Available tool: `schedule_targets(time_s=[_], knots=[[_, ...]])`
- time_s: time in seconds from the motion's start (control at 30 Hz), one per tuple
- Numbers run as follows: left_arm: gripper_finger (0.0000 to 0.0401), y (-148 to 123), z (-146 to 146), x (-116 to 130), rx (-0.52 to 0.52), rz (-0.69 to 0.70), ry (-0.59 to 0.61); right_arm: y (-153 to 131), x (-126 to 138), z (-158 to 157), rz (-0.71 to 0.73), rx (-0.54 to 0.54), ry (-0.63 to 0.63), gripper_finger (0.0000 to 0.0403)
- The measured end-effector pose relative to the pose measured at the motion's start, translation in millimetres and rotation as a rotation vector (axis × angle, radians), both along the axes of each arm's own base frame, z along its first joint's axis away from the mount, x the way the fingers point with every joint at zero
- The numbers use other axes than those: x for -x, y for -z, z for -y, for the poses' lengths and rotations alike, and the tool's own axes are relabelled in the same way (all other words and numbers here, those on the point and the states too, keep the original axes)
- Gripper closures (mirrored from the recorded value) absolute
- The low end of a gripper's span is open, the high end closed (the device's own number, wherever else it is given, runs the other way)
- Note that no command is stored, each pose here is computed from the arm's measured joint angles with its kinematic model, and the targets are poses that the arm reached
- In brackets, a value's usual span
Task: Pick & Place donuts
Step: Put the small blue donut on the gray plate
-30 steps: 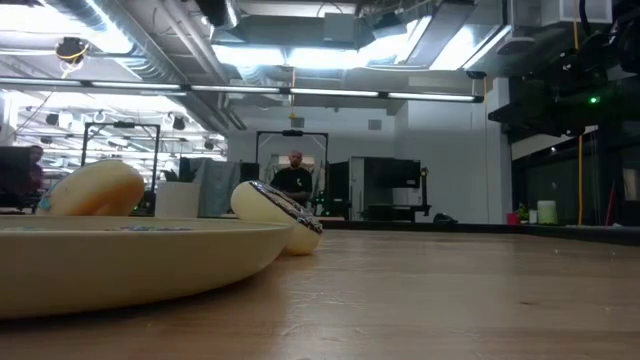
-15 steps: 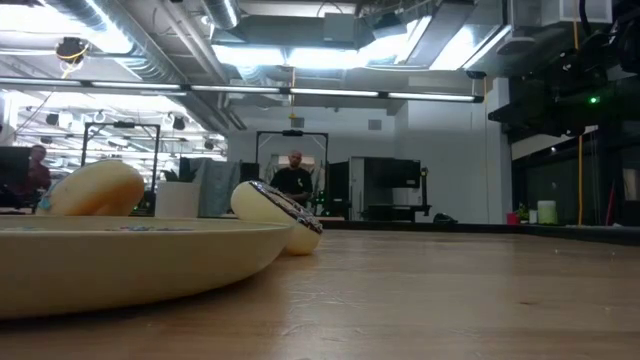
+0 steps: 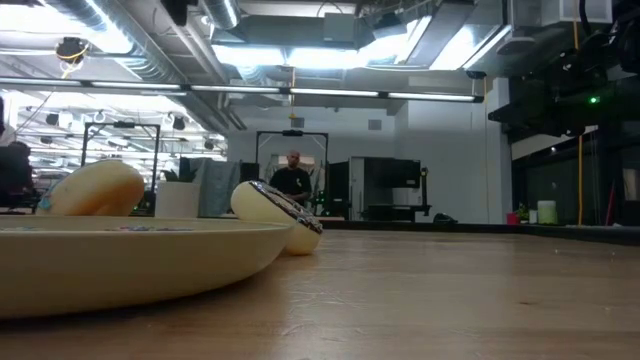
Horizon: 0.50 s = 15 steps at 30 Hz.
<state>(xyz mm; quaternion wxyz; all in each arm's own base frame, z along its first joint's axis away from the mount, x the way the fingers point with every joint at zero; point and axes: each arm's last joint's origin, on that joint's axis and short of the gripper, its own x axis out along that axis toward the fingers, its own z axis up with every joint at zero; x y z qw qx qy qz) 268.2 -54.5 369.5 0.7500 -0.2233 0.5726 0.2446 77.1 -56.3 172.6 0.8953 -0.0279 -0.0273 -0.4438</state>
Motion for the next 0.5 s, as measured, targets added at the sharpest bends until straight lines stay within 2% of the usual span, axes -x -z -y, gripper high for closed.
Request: schedule_targets(time_s=[0.5], knots=[[0.0209, 0.8, -53.7, -1.0, -0.014, -0.043, -0.220, 0.0, 0.0, 0.0, 0.000, 0.000, 0.000, 0.0038]])
